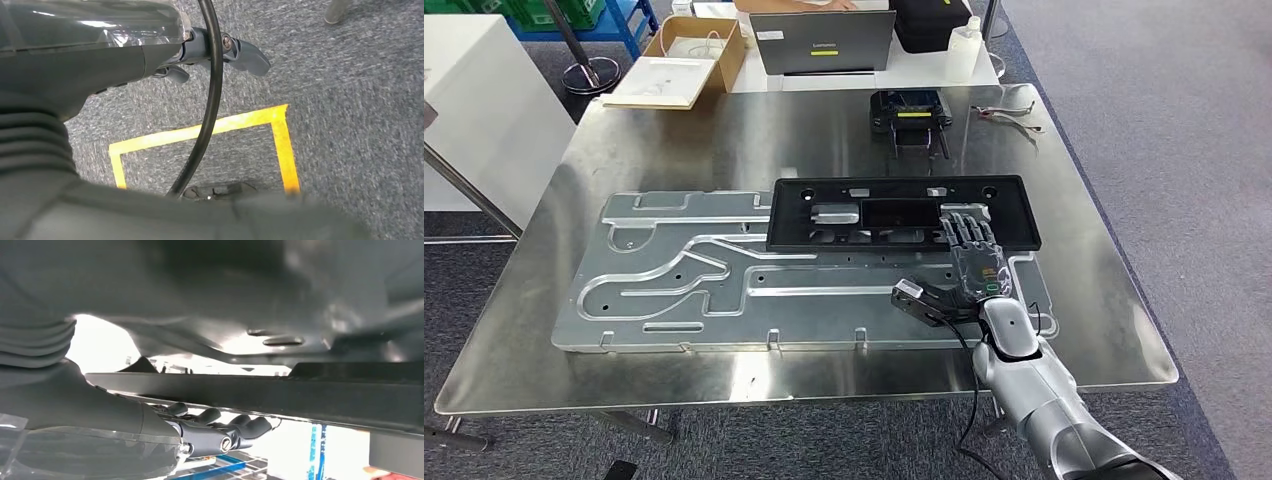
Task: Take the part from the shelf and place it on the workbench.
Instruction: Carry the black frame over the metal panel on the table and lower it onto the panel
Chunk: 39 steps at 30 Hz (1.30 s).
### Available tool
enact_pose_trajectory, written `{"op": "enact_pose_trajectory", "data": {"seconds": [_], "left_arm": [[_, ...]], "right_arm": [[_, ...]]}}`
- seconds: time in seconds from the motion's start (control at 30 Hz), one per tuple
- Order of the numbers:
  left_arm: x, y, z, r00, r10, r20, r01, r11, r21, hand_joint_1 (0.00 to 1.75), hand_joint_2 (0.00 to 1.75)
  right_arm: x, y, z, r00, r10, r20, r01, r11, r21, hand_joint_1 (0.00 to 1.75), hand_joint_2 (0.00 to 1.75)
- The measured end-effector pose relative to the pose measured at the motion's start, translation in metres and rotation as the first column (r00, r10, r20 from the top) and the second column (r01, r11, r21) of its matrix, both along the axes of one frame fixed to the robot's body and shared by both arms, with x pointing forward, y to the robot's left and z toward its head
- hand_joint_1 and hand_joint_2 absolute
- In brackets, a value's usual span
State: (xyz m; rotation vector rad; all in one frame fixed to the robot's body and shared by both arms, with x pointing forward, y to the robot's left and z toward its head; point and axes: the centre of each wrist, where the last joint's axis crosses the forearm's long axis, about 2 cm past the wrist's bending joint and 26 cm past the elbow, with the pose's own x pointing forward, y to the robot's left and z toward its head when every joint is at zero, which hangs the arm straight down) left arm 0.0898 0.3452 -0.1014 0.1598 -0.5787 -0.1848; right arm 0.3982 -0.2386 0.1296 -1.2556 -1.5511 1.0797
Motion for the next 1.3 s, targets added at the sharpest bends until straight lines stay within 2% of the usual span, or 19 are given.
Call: {"op": "enact_pose_trajectory", "data": {"seconds": [1.3], "left_arm": [[0.0042,-0.0021,0.0006,1.000,0.017,0.005,-0.017,1.000,-0.023,0.00,0.00]], "right_arm": [[-0.0035,0.0000,-0.0049,1.000,0.003,0.008,-0.002,0.999,-0.051,0.00,0.00]]}}
